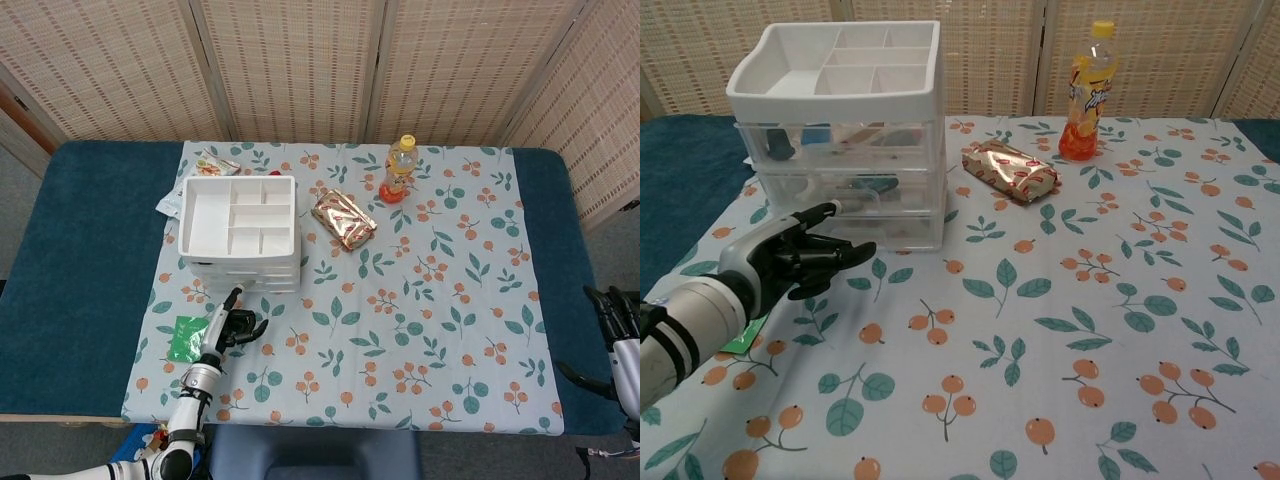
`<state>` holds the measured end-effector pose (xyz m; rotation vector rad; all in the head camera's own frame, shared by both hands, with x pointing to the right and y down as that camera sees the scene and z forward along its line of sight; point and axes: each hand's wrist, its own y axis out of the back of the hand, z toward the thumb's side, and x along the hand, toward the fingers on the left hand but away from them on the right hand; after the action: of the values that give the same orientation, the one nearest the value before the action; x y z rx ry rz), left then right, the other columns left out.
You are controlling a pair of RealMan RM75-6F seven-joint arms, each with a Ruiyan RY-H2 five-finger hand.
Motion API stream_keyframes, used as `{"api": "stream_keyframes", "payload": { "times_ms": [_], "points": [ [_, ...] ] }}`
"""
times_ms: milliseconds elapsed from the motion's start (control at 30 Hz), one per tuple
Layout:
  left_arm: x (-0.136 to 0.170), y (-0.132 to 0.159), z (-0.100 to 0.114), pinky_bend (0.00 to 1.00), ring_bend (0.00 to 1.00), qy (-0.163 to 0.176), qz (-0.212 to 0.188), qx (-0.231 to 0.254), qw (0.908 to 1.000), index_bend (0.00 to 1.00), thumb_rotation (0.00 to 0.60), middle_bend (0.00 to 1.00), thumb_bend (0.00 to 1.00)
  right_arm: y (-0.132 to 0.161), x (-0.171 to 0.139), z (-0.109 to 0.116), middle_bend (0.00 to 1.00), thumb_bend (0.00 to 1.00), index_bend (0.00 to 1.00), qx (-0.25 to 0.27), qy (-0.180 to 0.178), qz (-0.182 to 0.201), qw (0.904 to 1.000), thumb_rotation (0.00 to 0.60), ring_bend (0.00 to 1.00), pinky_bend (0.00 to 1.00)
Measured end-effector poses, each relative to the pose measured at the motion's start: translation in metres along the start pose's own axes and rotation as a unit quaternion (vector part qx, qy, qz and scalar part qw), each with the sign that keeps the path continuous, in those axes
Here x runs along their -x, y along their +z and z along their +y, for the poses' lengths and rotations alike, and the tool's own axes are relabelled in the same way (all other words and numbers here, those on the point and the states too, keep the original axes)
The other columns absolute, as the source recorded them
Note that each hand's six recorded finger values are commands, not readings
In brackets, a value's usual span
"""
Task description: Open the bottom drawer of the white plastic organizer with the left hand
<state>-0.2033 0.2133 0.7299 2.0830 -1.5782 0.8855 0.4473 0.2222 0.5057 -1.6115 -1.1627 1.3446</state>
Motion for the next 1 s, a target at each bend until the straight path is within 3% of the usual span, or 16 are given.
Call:
{"api": "stream_keyframes", "payload": {
  "times_ms": [1000],
  "points": [
    [-0.016,0.009,-0.011,1.0,0.94,-0.011,0.005,0.08,0.9967,0.19,0.6,0.82,0.3,-0.007,-0.003,-0.001,0.12,0.12,0.0,-0.001,0.002,-0.015,0.9999,0.6,0.07,0.13]
  ]
}}
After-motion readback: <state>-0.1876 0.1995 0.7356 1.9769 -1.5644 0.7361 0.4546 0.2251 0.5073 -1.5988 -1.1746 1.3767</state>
